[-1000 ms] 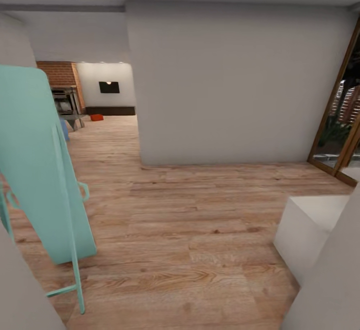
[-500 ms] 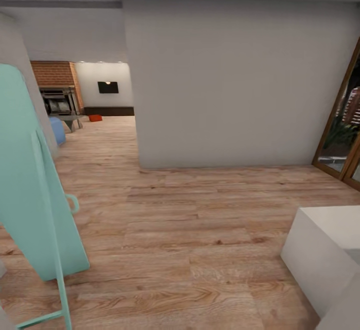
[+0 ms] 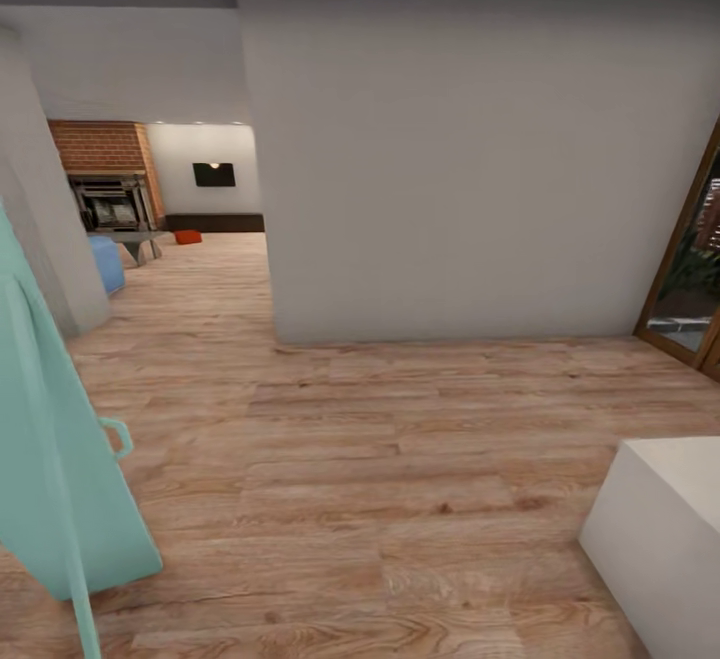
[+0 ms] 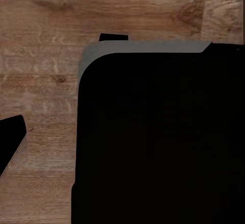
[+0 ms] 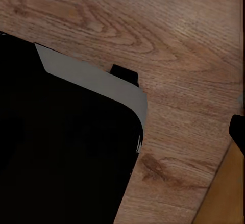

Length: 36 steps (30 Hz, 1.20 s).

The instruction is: Move the two storage containers from the living room to the garage. In the garage, place one container on the floor and stack the other container on top of it (either order is fine).

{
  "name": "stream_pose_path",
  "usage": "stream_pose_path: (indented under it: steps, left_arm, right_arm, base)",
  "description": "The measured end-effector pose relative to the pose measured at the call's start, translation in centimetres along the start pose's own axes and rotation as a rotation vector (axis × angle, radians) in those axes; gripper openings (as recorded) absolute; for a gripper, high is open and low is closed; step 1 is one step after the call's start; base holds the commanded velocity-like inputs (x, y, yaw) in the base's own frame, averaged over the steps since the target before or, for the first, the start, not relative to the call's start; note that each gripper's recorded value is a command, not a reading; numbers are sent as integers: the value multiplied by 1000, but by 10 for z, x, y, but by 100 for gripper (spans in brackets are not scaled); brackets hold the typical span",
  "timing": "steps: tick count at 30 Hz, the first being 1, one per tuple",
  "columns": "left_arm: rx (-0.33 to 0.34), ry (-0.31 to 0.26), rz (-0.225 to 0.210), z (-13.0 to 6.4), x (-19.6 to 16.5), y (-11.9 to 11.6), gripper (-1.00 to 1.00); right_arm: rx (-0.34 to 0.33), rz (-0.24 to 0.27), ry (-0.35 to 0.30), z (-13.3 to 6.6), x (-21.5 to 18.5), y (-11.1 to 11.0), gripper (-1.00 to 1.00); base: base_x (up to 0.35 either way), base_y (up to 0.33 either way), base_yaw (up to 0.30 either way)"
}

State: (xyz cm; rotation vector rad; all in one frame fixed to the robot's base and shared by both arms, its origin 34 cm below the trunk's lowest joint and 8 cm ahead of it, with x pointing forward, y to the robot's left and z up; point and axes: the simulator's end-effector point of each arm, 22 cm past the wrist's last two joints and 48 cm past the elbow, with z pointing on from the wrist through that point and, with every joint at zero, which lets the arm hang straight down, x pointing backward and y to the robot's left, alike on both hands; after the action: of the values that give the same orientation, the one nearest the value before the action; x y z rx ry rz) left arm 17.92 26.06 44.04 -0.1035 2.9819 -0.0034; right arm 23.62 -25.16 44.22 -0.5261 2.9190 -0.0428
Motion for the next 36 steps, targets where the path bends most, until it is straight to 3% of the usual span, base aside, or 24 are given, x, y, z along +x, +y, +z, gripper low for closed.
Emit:
stream_pose_path:
  steps: [36]
  left_arm:
    - [0, 0, 0, 0, 0, 0, 100]
  right_arm:
    - [0, 0, 0, 0, 0, 0, 100]
  base:
    - [322, 0, 0]
